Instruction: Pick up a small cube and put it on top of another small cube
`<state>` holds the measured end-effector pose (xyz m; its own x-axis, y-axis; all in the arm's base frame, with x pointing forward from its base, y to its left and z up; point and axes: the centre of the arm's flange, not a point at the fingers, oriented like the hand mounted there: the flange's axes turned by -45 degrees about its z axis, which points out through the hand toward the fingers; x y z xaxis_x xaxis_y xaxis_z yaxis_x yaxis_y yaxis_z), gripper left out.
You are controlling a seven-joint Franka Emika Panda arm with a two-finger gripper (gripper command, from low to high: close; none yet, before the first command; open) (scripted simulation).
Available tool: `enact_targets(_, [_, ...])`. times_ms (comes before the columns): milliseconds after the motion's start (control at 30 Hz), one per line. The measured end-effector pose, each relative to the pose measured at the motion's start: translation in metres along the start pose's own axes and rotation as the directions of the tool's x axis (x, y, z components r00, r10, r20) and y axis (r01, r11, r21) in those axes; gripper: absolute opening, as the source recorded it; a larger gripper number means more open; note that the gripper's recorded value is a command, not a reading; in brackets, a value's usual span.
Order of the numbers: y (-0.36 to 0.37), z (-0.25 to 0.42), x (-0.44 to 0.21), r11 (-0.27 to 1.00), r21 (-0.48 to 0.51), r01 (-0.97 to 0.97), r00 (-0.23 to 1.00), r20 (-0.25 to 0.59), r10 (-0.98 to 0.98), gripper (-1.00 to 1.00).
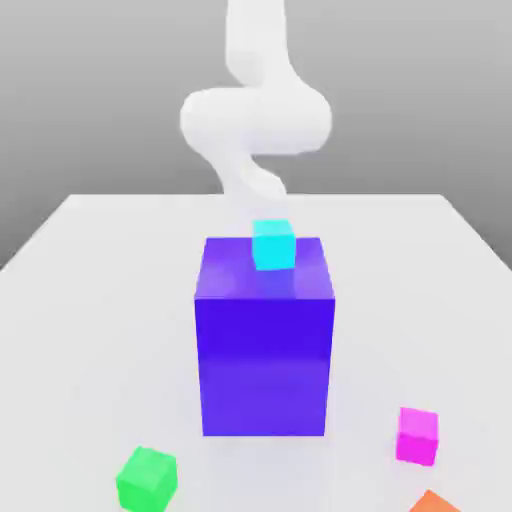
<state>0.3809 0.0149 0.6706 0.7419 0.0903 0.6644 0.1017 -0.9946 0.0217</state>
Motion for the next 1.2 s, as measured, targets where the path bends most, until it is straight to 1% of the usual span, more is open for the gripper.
enact_targets(100, [-0.021, 0.066, -0.007, 0.989, 0.072, 0.128, 0.988, 0.082, -0.134, 0.0])
enact_targets(200, [-0.047, 0.125, -0.023, 0.958, 0.147, 0.245, 0.953, 0.147, -0.266, 0.0])
enact_targets(333, [-0.085, 0.198, -0.057, 0.887, 0.252, 0.387, 0.873, 0.21, -0.44, 0.0])
enact_targets(433, [-0.114, 0.247, -0.091, 0.812, 0.332, 0.48, 0.789, 0.241, -0.565, 0.0])
enact_targets(567, [-0.152, 0.302, -0.147, 0.683, 0.439, 0.584, 0.647, 0.257, -0.718, 0.0])
enact_targets(667, [-0.182, 0.334, -0.197, 0.559, 0.518, 0.648, 0.513, 0.246, -0.822, 0.0])
enact_targets(800, [-0.197, 0.372, -0.265, 0.408, 0.601, 0.687, 0.338, 0.234, -0.912, 0.0])
enact_targets(867, [-0.2, 0.389, -0.288, 0.371, 0.619, 0.692, 0.295, 0.226, -0.928, 0.0])
enact_targets(1000, [-0.202, 0.424, -0.323, 0.359, 0.625, 0.693, 0.282, 0.224, -0.933, 0.0])
enact_targets(1033, [-0.202, 0.428, -0.327, 0.359, 0.626, 0.693, 0.282, 0.224, -0.933, -1.0])
enact_targets(1200, [-0.202, 0.428, -0.328, 0.359, 0.627, 0.692, 0.281, 0.225, -0.933, -1.0])
